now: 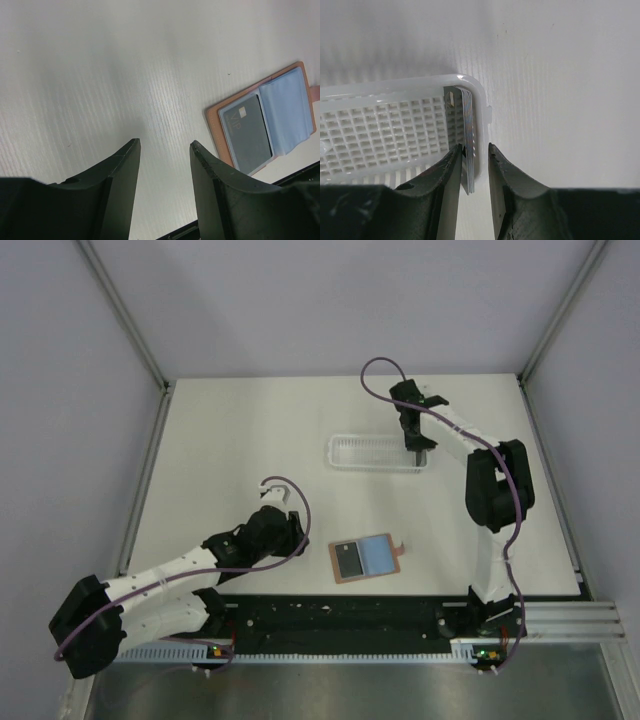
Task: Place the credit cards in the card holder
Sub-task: Pick up the credit card from the storage box.
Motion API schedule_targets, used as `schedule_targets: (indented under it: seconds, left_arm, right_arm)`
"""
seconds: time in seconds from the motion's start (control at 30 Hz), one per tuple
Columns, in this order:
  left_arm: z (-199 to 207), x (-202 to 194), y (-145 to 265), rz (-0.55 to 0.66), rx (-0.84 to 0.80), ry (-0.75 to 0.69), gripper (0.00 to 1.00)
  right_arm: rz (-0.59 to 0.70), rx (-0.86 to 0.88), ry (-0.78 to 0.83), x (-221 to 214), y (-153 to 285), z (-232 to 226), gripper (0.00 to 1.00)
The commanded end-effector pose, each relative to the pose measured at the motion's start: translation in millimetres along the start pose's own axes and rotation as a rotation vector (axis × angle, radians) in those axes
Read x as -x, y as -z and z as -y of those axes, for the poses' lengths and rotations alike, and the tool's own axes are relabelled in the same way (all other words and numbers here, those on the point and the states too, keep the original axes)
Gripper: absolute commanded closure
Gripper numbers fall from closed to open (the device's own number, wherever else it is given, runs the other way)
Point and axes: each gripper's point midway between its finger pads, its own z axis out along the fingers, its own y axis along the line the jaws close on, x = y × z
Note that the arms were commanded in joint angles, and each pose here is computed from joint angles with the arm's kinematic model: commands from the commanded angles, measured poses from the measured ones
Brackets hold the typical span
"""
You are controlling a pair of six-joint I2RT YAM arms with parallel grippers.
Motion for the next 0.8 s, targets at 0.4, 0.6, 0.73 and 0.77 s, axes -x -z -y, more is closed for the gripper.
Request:
schedule_targets:
  seconds: [0.4, 0.6, 0.73, 0.77]
  left_arm:
    - [7, 11, 0, 0.036, -0.024, 0.019, 0.50]
    - [6, 10, 0, 0.036, -0.022, 0.021, 0.50]
    - [14, 22, 7, 0.067, -0.048, 0.009, 0.51]
    - [17, 29, 10, 0.088, -0.055, 0.000, 0.51]
  right_arm:
    - [0.084, 0.003, -0.048, 23, 26, 16, 0.77]
    - [0.072, 0.017, -0.048, 21, 24, 13, 0.69]
    - [0.058, 0.042, -0.053, 17, 21, 6, 0.56]
    - [0.059, 0.052, -0.054, 18, 22, 5, 0.54]
